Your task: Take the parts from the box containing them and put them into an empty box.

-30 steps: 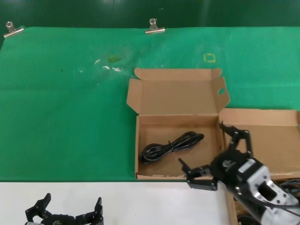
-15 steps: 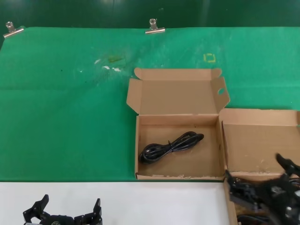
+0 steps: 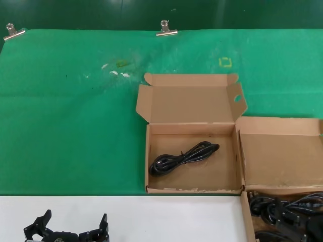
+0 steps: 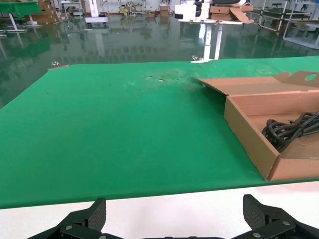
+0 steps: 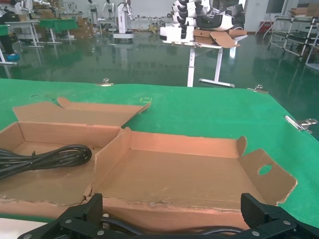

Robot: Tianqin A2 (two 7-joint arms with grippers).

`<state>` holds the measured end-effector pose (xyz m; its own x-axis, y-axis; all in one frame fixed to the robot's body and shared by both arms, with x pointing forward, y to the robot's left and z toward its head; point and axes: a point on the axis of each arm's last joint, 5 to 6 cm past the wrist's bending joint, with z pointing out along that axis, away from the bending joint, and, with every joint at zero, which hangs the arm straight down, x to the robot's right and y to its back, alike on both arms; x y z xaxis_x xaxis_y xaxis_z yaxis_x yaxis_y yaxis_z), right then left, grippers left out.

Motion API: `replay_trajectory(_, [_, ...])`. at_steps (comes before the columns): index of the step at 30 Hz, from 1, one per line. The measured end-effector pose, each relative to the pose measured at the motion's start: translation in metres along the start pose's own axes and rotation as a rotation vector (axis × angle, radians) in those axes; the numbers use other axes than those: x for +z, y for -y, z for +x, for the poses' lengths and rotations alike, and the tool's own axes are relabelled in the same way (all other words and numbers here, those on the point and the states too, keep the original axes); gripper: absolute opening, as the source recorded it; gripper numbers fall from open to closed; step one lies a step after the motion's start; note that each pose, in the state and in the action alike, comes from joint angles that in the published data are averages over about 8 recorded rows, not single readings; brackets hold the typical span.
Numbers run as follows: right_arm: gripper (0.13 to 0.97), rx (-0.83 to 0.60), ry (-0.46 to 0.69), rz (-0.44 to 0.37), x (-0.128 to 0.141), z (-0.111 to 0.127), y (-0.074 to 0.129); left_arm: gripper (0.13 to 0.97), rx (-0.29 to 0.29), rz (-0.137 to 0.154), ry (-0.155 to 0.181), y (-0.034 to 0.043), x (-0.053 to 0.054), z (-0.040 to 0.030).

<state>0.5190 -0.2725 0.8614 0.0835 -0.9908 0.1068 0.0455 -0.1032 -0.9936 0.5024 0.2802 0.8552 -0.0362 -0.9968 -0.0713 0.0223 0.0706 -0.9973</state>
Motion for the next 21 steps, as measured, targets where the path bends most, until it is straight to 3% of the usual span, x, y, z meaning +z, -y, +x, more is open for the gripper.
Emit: replay_trajectory(21, [0.966, 0.0, -0.001, 0.0, -0.0002, 0.0001, -0.0001, 0.966, 0.0, 0.0, 0.0, 0.0, 0.0, 0.0])
